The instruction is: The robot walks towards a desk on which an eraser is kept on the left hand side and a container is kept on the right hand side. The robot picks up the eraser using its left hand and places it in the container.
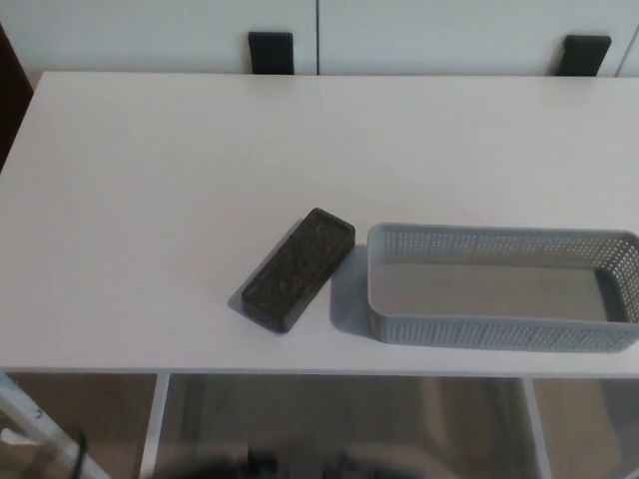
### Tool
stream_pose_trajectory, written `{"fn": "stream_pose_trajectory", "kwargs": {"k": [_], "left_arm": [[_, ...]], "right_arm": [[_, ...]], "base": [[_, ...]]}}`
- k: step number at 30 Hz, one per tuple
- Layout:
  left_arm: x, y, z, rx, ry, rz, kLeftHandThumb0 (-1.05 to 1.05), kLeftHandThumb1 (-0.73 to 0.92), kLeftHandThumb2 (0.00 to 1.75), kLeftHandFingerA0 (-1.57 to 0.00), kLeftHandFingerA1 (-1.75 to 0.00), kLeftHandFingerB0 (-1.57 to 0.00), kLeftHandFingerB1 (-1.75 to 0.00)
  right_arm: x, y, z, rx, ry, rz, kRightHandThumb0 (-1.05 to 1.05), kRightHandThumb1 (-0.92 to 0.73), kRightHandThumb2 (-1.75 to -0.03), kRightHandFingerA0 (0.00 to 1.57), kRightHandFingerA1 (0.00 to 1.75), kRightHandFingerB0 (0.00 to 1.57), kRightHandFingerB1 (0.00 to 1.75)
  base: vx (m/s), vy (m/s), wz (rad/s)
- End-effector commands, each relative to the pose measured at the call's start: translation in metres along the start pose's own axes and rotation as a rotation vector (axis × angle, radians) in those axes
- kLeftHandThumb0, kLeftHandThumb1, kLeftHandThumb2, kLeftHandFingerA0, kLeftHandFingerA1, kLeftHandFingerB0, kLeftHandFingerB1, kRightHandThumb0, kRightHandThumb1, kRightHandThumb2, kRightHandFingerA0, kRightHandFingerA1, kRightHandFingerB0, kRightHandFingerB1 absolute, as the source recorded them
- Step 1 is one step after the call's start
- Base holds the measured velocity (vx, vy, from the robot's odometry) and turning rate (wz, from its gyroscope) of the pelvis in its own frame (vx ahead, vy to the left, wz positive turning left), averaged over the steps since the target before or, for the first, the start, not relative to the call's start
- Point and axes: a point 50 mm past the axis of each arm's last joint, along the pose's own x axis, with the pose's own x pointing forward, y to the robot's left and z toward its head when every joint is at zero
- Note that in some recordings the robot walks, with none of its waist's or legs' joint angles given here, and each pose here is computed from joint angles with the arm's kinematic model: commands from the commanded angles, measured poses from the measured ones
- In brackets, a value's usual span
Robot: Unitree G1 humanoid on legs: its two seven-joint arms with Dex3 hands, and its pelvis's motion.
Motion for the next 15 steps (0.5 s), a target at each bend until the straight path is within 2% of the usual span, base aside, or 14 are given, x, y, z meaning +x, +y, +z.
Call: {"fn": "stream_pose_trajectory", "kwargs": {"k": [1,2,3,4,6,10,15], "left_arm": [[0.017,0.062,0.026,0.377,0.078,0.325,-0.46,0.62,0.59,-0.09,-0.29,-0.09,-0.26],[0.021,0.067,0.012,0.402,0.162,0.370,-0.54,0.58,0.71,-0.04,-0.22,-0.09,-0.26],[0.025,0.070,0.002,0.439,0.218,0.402,-0.47,0.60,0.62,-0.03,-0.18,-0.07,-0.23],[0.028,0.074,-0.005,0.469,0.257,0.423,-0.53,0.41,0.77,0.00,-0.22,-0.03,-0.28],[0.034,0.080,-0.018,0.493,0.328,0.461,-0.53,0.40,0.76,0.00,-0.21,-0.01,-0.25],[0.044,0.091,-0.040,0.516,0.429,0.490,-0.64,0.40,0.73,0.00,-0.10,-0.04,-0.14],[0.057,0.099,-0.060,0.509,0.531,0.483,-0.61,0.37,0.69,0.00,-0.04,-0.05,-0.10]], "right_arm": [[-0.002,-0.006,0.002,-0.074,0.002,-0.021,-0.29,-0.42,-0.52,0.83,0.64,0.40,0.49],[-0.001,-0.006,0.000,-0.082,0.004,-0.026,-0.28,-0.40,-0.52,0.89,0.63,0.42,0.49],[-0.001,-0.006,0.001,-0.085,0.001,-0.026,-0.27,-0.40,-0.52,0.88,0.63,0.43,0.49],[-0.001,-0.007,0.001,-0.102,0.004,-0.025,-0.30,-0.41,-0.52,0.86,0.62,0.43,0.48],[-0.001,-0.007,0.003,-0.108,0.002,-0.021,-0.31,-0.41,-0.52,0.84,0.63,0.42,0.49],[0.000,-0.005,0.005,-0.103,-0.003,-0.009,-0.28,-0.43,-0.53,0.81,0.65,0.40,0.50],[0.000,-0.003,0.007,-0.099,-0.007,0.003,-0.28,-0.44,-0.53,0.80,0.66,0.40,0.51]], "base": [[0.00,0.000,0.00],[0.00,0.000,0.00],[0.00,0.000,0.00],[0.00,0.000,0.00],[0.00,0.000,0.00],[0.00,0.000,0.00],[0.00,0.000,0.00]]}}
